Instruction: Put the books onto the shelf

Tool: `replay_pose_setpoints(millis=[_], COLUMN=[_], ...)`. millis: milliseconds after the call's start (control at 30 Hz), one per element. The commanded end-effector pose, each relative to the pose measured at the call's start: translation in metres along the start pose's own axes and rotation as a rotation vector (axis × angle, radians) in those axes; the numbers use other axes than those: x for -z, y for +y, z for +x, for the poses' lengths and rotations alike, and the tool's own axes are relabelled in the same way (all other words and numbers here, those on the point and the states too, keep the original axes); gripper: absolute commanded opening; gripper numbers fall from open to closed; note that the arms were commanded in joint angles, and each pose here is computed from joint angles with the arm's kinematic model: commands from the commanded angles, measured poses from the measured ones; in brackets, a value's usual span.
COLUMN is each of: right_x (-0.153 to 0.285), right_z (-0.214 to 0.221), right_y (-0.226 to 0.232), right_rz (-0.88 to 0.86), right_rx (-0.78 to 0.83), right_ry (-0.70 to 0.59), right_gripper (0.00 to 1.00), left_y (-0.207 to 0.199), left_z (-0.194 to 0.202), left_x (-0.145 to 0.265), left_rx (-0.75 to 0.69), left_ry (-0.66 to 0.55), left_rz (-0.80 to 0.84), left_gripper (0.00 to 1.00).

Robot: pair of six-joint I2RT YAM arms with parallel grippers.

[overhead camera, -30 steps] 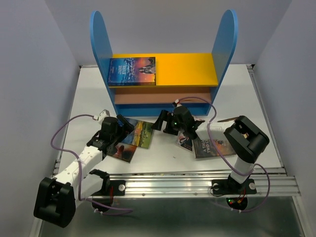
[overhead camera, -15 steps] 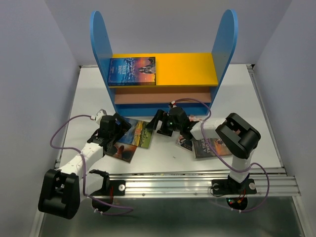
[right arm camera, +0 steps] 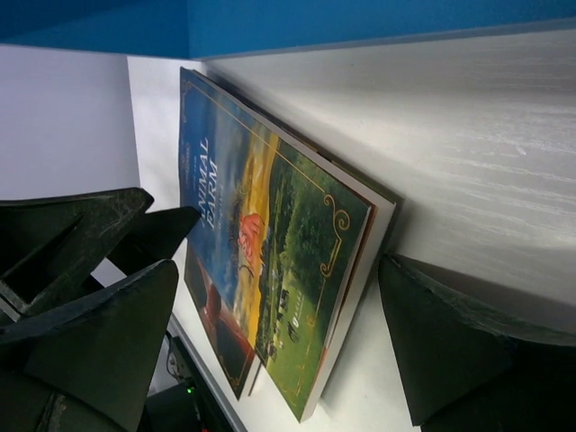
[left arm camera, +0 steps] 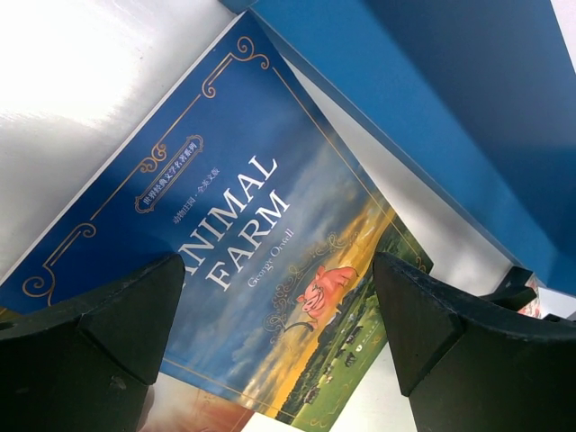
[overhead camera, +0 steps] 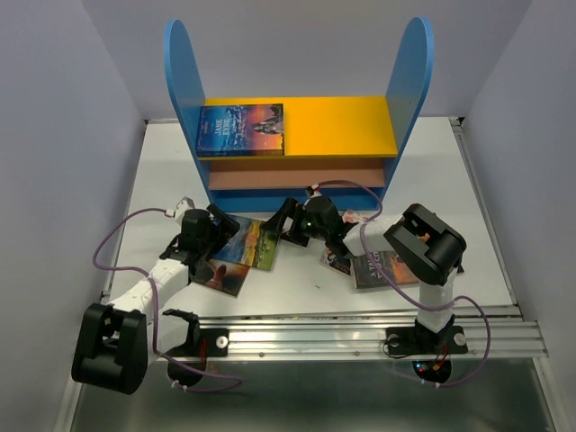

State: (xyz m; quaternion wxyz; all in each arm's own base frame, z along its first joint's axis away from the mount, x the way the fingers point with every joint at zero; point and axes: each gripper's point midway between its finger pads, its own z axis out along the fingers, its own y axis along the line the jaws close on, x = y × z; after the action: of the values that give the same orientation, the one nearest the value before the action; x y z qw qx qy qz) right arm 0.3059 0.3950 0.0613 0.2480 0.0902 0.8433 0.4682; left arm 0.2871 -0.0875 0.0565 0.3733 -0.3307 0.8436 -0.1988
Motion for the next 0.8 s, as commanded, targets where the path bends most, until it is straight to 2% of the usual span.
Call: replay_pose_setpoints(millis=[0,133,233,400,667,767], right_x=[-0.008,-0.012,-0.011,-0.011,-0.006,-0.005], right_z=[0.009,0.015,0.014,0.016,0.022,0.025], right_y=[-0.007,-0.004,0.0,0.003,0.026,0.03], right_rz=[0.0,-0.024,-0.056,-0.091,-0.23,-0.233], right_rx=[-0.039,-0.039,-0.055,-0.063,-0.019,0.01], right_ry=[0.028,0.048,0.036,0.037,0.051,0.057], right_gripper=[0.98,0.95,0.88,0.64,0.4,0.33], left_y=[0.034,0.033,0.032,0.032,0.03,0.029], left_z=[0.027,0.027,0.028,0.028,0.028,0.027], left_x=[0.0,-0.001,-0.001,-0.001,-0.002,-0.002], left_rx=[-0.023,-0.027,-0.03,-0.034,-0.041,-0.041], left_ry=[0.087,0.091,0.096,0.097,0.095,0.092], left_rz=[-0.088,-0.082,-0.078,-0.073,-0.059,-0.054], left_gripper=[0.99,0.99,0.99,0.99,0.99,0.99])
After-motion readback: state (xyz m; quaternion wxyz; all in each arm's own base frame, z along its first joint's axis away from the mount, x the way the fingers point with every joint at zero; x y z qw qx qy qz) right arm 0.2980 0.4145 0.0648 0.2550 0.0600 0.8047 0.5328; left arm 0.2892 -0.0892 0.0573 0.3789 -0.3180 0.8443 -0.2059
